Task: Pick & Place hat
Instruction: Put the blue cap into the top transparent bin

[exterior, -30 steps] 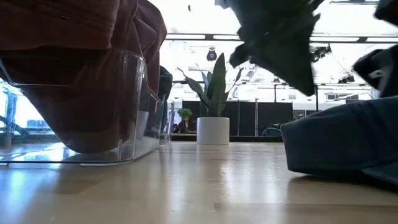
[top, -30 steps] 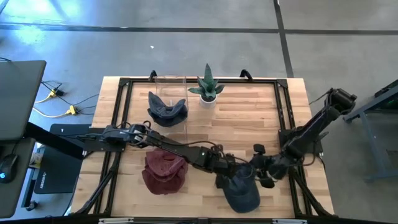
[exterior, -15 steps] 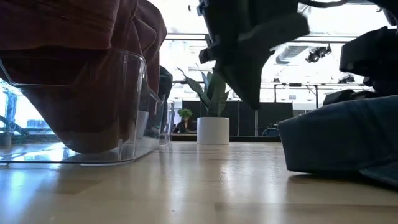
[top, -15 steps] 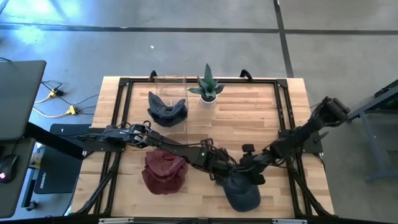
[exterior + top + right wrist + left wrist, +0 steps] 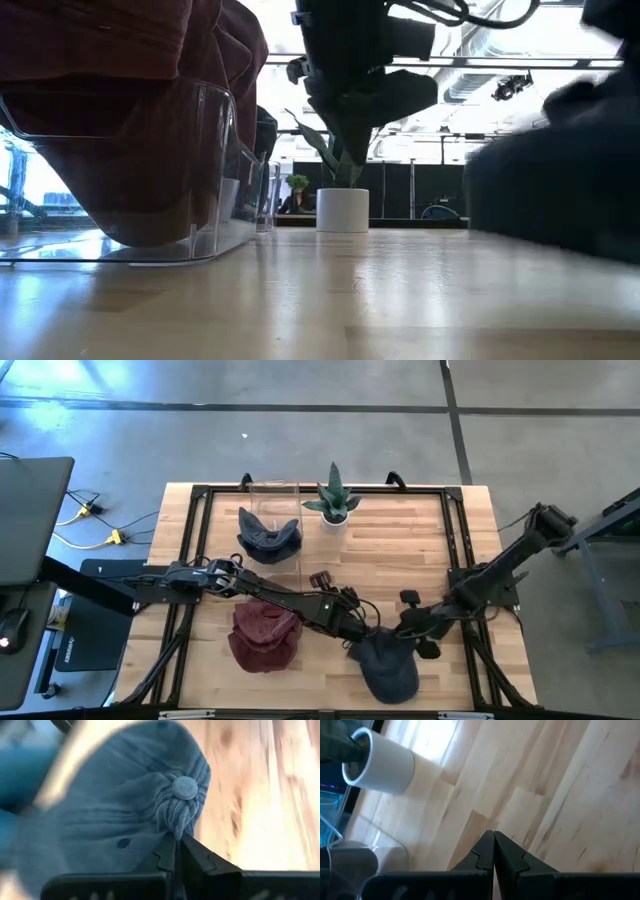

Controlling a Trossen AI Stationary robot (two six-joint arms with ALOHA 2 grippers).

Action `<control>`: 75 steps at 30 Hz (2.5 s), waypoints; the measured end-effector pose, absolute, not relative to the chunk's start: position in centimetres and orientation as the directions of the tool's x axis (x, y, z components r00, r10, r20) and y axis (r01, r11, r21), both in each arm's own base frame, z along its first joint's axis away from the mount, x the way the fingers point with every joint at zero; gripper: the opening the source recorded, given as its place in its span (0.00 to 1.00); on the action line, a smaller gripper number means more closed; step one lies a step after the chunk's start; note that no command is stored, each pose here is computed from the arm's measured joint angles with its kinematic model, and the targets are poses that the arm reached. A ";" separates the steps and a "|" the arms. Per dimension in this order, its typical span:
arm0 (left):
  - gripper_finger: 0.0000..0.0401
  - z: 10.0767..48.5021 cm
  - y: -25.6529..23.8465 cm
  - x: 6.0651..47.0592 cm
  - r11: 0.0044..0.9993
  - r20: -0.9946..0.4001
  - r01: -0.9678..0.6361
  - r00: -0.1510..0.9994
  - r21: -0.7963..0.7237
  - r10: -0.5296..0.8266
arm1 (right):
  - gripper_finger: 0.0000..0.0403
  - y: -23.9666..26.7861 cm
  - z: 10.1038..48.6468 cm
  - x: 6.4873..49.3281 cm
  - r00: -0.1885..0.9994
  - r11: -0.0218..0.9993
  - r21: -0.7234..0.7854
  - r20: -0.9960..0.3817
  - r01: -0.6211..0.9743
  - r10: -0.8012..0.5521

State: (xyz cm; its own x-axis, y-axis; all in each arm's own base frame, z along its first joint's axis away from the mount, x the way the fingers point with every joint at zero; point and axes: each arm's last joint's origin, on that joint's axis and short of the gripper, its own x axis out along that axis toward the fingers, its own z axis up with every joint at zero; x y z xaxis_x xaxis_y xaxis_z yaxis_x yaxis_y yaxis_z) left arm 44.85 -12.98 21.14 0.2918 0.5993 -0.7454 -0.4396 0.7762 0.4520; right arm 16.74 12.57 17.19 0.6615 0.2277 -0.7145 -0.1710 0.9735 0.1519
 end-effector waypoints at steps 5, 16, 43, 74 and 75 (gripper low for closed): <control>0.00 21.3 -13.4 45.4 0.798 -0.727 -0.394 0.352 0.456 0.589 | 0.02 12.6 20.0 14.6 0.734 0.955 0.241 -0.615 -0.174 0.289; 0.00 28.7 -9.8 46.6 0.862 -0.638 -0.312 0.580 0.399 0.506 | 0.01 13.1 23.0 12.6 0.731 0.848 0.380 -0.445 -0.369 0.517; 0.00 29.7 -2.1 46.8 0.994 -0.594 -0.015 0.800 0.111 0.079 | 0.02 12.1 23.9 13.4 0.850 0.880 0.395 -0.336 -0.262 0.404; 0.38 26.8 -7.4 49.3 0.891 -0.345 0.368 0.827 -0.267 -0.445 | 0.02 11.9 20.8 13.4 0.816 0.882 0.349 -0.373 -0.317 0.441; 0.43 26.0 -7.5 49.4 0.875 -0.360 0.375 0.806 -0.305 -0.471 | 0.03 11.9 20.9 13.5 0.817 0.881 0.352 -0.371 -0.316 0.441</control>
